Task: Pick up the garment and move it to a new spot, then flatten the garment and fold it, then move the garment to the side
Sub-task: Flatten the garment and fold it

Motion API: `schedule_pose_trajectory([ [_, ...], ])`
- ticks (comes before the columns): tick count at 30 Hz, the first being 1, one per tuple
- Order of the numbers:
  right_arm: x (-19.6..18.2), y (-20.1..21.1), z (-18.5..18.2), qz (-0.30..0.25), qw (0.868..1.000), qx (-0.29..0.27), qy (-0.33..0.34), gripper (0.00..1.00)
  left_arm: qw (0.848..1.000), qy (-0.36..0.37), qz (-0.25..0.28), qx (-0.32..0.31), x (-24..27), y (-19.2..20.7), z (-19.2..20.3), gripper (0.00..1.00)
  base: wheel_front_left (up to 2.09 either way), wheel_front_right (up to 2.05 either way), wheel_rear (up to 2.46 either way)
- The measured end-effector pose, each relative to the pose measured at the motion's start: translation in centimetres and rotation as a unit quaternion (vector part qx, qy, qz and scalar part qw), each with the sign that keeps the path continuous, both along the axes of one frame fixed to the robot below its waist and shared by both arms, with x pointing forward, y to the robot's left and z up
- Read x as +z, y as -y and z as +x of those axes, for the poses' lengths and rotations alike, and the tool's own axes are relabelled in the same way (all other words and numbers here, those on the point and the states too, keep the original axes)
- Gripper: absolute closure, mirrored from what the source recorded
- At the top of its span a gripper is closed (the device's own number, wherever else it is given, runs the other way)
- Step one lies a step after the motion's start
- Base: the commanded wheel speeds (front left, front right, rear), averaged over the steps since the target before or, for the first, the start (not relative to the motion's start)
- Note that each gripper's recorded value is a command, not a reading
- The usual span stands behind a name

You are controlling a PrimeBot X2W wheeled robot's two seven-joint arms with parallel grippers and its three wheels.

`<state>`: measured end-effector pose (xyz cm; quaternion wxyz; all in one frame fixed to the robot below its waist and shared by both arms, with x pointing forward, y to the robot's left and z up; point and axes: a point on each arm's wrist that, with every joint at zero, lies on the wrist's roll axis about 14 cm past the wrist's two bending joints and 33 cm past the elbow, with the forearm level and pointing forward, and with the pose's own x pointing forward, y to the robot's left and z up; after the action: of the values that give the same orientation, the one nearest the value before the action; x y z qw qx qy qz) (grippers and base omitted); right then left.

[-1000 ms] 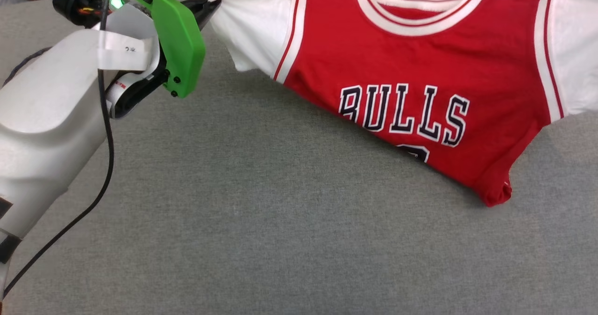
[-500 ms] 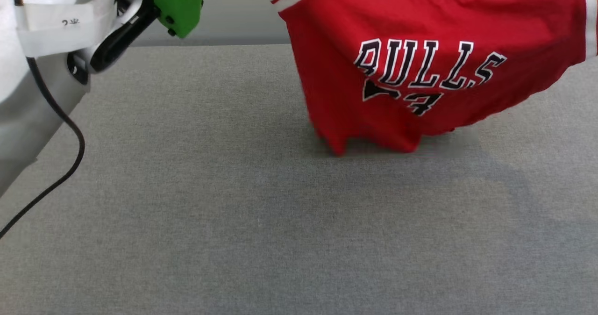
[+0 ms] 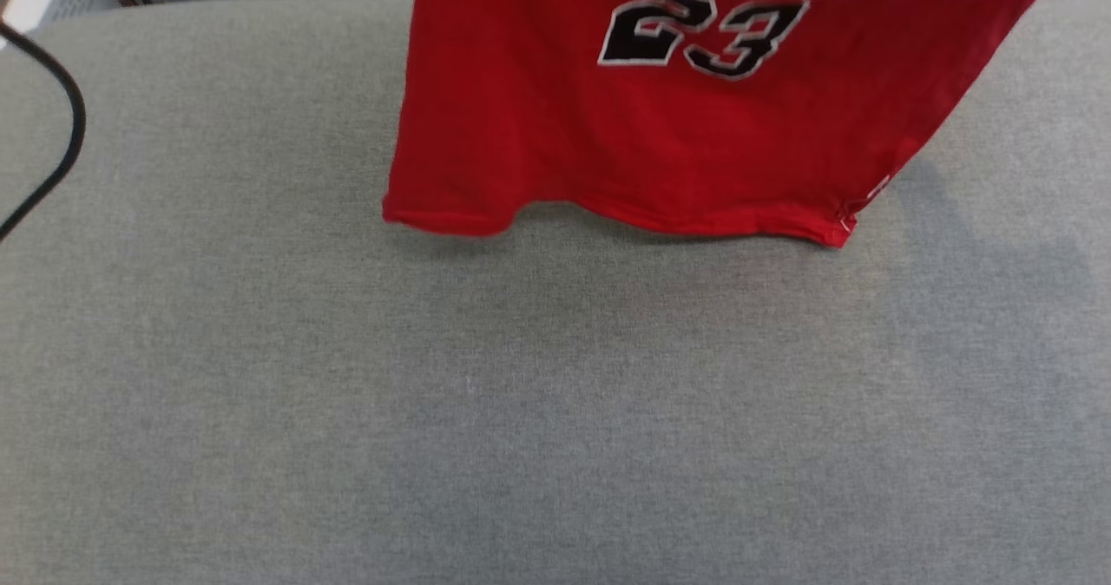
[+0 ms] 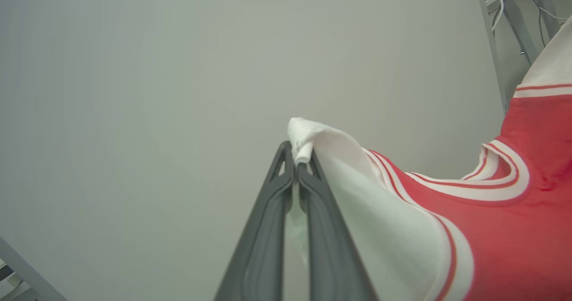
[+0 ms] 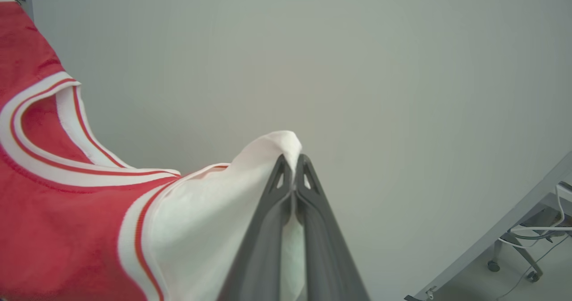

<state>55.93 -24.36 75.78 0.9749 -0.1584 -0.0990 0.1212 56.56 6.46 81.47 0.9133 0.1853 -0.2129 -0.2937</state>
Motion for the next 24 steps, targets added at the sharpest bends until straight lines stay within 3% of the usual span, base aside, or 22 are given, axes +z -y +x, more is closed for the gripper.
schedule_pose_trajectory([
  [13, 0.6, -0.1, 9.2, -0.005, 0.999, -0.032, 0.034, 1.00, 0.997, 0.037, -0.043, 0.048, -1.2, -2.4, 9.3, 1.00, 0.00, 0.00, 0.00],
  [24, -2.8, -1.5, 12.7, -0.018, 0.999, -0.023, 0.020, 1.00, 0.995, 0.011, -0.064, 0.071, -5.1, -3.9, 13.0, 1.00, 0.00, 0.00, 0.00],
])
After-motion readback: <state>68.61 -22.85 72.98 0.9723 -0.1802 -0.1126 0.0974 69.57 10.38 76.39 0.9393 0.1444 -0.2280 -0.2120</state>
